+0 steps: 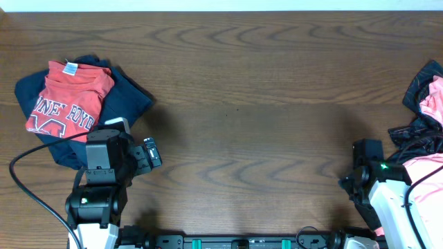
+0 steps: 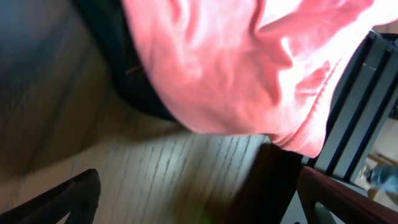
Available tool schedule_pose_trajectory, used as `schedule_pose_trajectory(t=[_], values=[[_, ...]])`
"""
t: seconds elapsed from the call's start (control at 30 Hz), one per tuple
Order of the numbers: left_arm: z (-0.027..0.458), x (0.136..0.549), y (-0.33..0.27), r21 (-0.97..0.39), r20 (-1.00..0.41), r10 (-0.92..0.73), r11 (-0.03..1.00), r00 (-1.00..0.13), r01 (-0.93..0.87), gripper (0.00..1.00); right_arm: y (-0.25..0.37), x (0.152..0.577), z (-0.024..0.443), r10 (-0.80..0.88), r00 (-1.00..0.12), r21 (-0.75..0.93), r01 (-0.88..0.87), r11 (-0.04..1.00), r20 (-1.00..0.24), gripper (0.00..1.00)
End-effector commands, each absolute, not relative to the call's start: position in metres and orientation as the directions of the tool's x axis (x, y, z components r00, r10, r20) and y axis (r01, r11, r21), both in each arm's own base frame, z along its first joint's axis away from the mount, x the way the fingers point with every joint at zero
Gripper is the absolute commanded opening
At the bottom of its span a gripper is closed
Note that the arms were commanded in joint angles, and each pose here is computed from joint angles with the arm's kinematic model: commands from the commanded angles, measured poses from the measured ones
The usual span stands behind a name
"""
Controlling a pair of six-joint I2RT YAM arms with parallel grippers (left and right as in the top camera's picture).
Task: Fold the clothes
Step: 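Reach the right gripper into the pink shirt pile and pinch it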
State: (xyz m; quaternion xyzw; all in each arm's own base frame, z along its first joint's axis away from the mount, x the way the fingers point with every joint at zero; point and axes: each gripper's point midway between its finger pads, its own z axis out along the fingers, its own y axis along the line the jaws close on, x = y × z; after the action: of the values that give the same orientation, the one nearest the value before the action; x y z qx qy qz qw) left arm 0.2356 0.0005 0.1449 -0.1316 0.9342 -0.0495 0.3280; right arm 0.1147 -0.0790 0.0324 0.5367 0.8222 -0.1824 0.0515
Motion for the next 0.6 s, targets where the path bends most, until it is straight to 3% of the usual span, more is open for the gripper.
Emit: schedule_pose_trajectory(t=[0.0,0.37,0.57], values=[[0.154,0.239,0.001,-0.179,-0.616,-0.273,0.962,-0.739,-0.206,0.98,-0.090,0.110,0.030,0.874,-0.345,-0.248,0.930,0.271,-0.341,0.98],[0.154,0.240,0.001,-0.180,-0.619,-0.272,0.962,-0.736,-0.205,0.98,-0.118,0.091,0.013,0.882,-0.164,-0.226,0.972,0.067,-0.442,0.92],[0.154,0.240,0.001,-0.180,-0.619,-0.272,0.962,-0.736,-0.205,0.98,-0.127,0.094,0.014,0.879,-0.108,-0.190,0.982,0.021,-0.465,0.84]])
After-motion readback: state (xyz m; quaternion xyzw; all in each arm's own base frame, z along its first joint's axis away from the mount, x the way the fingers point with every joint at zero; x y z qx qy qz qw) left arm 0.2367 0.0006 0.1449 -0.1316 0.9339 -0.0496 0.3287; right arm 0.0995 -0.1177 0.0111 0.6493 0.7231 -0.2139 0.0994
